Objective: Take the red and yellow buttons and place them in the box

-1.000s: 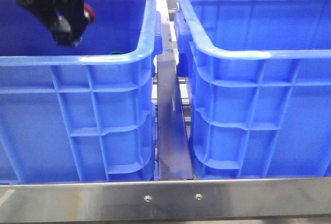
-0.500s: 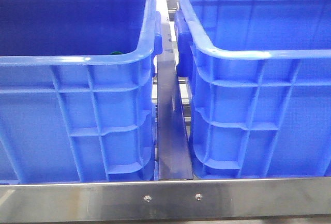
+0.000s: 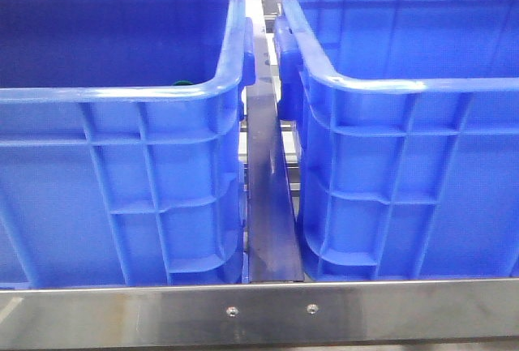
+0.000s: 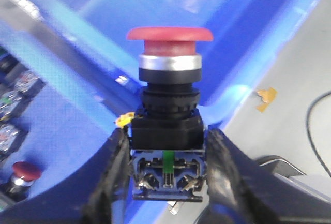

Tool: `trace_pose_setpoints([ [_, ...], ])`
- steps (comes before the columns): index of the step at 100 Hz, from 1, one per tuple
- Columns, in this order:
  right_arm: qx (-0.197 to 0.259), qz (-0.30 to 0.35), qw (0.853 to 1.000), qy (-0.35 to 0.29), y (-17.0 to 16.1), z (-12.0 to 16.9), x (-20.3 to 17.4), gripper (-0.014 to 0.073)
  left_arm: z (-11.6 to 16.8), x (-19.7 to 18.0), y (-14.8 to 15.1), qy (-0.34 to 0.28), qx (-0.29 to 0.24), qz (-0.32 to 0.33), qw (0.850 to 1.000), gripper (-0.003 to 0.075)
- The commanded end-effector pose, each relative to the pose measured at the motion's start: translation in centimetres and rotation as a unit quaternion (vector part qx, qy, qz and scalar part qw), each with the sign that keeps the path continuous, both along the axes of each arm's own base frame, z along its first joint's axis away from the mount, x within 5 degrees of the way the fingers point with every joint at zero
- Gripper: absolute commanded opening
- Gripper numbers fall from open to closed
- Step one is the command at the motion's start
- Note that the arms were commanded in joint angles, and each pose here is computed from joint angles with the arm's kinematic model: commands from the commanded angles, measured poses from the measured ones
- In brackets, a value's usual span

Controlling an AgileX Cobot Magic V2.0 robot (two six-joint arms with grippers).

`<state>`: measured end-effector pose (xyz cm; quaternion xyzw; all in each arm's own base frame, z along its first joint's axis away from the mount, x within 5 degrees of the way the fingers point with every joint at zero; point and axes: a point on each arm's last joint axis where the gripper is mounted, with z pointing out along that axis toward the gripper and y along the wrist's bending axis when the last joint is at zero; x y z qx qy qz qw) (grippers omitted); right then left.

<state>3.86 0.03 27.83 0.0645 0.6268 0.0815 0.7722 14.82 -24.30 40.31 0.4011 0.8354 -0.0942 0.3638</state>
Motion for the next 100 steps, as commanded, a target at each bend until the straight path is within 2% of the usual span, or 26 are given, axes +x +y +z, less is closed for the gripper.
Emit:
trace_pose_setpoints([
  [1,0.018,0.008,1.000,-0.003,0.1,4.2,-0.7,-0.0067,2.2,-0.5,0.5,-0.033,-0.047,-0.012,0.998,-0.0019],
  [12,0.034,0.022,0.997,0.068,0.3,7.5,-0.2,-0.0067,2.2,-0.5,0.5,-0.033,-0.047,-0.012,0.998,-0.0019],
  [26,0.055,0.043,0.983,0.168,0.7,10.0,1.7,-0.0067,2.2,-0.5,0.5,-0.033,-0.047,-0.012,0.998,-0.0019],
  [31,0.065,0.052,0.975,0.205,0.9,10.4,2.8,-0.0067,2.2,-0.5,0.5,-0.033,-0.047,-0.012,0.998,-0.0019],
  [52,0.074,0.055,0.960,0.265,1.1,9.9,5.7,-0.0045,2.2,-0.5,0.5,-0.033,-0.047,-0.012,0.998,-0.0019],
  [59,0.091,0.066,0.953,0.280,1.3,9.6,6.2,0.0034,2.2,-0.5,0.5,-0.033,-0.047,-0.012,0.998,-0.0019],
  [67,0.123,0.088,0.945,0.290,1.8,9.5,6.5,0.0192,2.2,-0.5,0.5,-0.033,-0.047,-0.012,0.998,-0.0019],
  [80,0.140,0.113,0.941,0.287,2.2,9.7,6.4,0.0424,2.2,-0.5,0.5,-0.033,-0.047,-0.012,0.998,-0.0019],
  [87,0.143,0.130,0.939,0.284,2.5,9.8,6.4,0.0477,2.2,-0.5,0.5,-0.033,-0.047,-0.012,0.998,-0.0019],
  [100,0.151,0.190,0.933,0.265,3.5,10.3,6.2,0.0494,2.2,-0.5,0.5,-0.032,-0.046,-0.011,0.998,-0.0019],
])
